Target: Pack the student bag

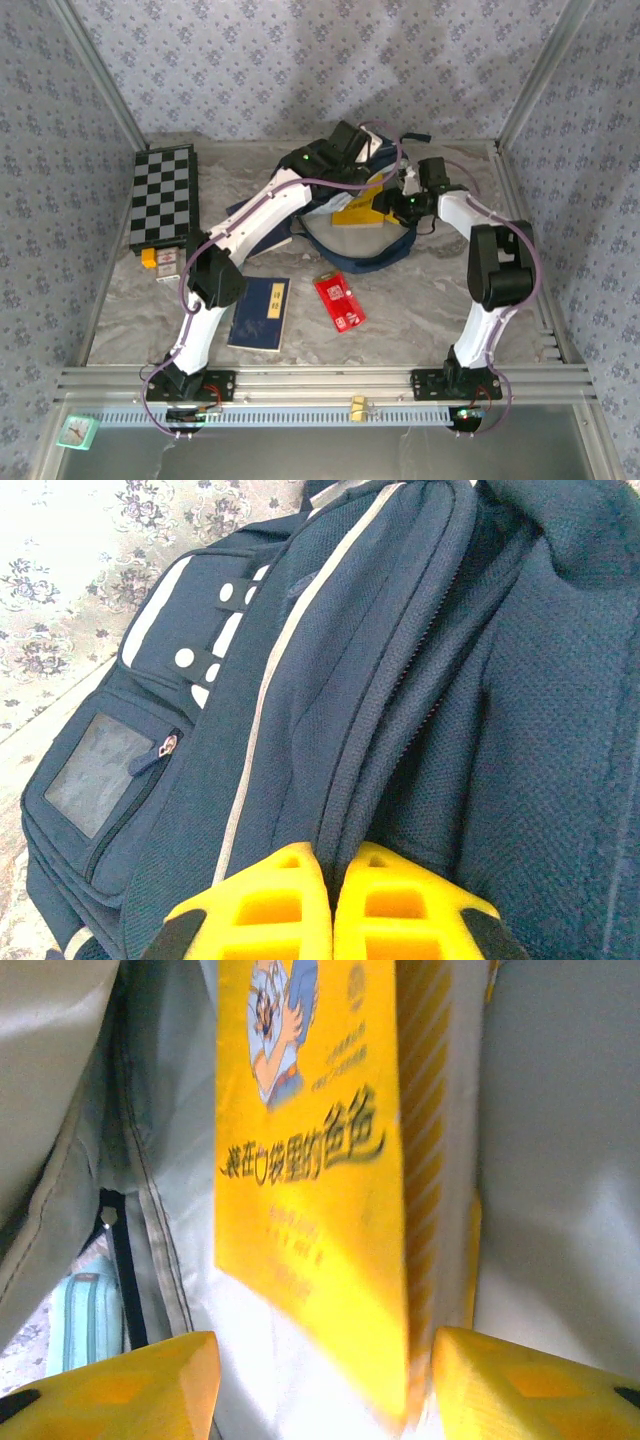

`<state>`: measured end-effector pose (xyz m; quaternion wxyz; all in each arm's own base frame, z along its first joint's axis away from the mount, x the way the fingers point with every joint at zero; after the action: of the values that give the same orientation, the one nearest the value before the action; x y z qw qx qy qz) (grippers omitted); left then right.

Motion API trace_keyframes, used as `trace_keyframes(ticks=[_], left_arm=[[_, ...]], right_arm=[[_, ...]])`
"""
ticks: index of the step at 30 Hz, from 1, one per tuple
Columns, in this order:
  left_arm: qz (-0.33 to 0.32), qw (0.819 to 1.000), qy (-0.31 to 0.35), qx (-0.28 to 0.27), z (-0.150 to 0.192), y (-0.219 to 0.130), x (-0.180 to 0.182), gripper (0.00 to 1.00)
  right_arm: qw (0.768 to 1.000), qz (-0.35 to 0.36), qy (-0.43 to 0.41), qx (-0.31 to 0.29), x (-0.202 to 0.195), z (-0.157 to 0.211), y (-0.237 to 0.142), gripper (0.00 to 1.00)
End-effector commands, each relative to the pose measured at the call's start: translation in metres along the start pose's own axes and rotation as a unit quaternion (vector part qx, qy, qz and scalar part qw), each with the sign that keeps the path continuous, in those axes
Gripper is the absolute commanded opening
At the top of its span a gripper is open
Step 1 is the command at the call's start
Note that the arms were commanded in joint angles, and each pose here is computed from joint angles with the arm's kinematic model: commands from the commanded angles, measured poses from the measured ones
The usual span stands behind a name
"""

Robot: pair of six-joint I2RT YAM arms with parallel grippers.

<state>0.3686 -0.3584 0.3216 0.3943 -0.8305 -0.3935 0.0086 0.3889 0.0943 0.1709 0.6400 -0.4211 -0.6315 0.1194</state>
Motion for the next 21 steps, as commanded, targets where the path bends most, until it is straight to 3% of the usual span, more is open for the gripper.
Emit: trace_keyframes(ticks=[1, 4, 8, 13, 21], left_arm=[[-0.035, 0.996, -0.022, -0.073, -0.027, -0.043, 0.017, 0.00], [-0.033, 0.997, -0.022, -0.073, -0.026, -0.041, 0.016, 0.00], [-0.028, 0.997, -0.024, -0.073, -0.024, -0.036, 0.014, 0.00], [-0.033, 0.997, -0.025, -0.070, -0.023, -0.034, 0.014, 0.00], [-0.049, 0.997, -0.016, -0.064, -0.022, -0.036, 0.017, 0.00]], right_arm=[[0.999, 0.037, 0.011, -0.022, 0.000, 0.020, -0.028, 0.60], [0.998, 0.046, 0.029, -0.020, -0.003, 0.036, -0.032, 0.56], [0.994, 0.070, 0.078, -0.022, -0.011, 0.053, -0.016, 0.31], [0.995, 0.054, 0.080, -0.018, -0.008, 0.052, 0.023, 0.10], [0.988, 0.107, 0.068, -0.093, -0.022, 0.008, 0.029, 0.02]])
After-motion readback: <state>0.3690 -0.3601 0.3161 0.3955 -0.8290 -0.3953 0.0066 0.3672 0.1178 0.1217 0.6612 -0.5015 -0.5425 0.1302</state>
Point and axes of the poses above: each hand's point on the last joint's axis, 136 mm out from that joint toward the fingers, its own y axis out along the fingers, its own x axis along the line the jaws close on, z = x × y, the point moved 9 cm from there along -y, back along the fingers, and after that the axes turned 12 degrees about y, right-handed, at the moved point
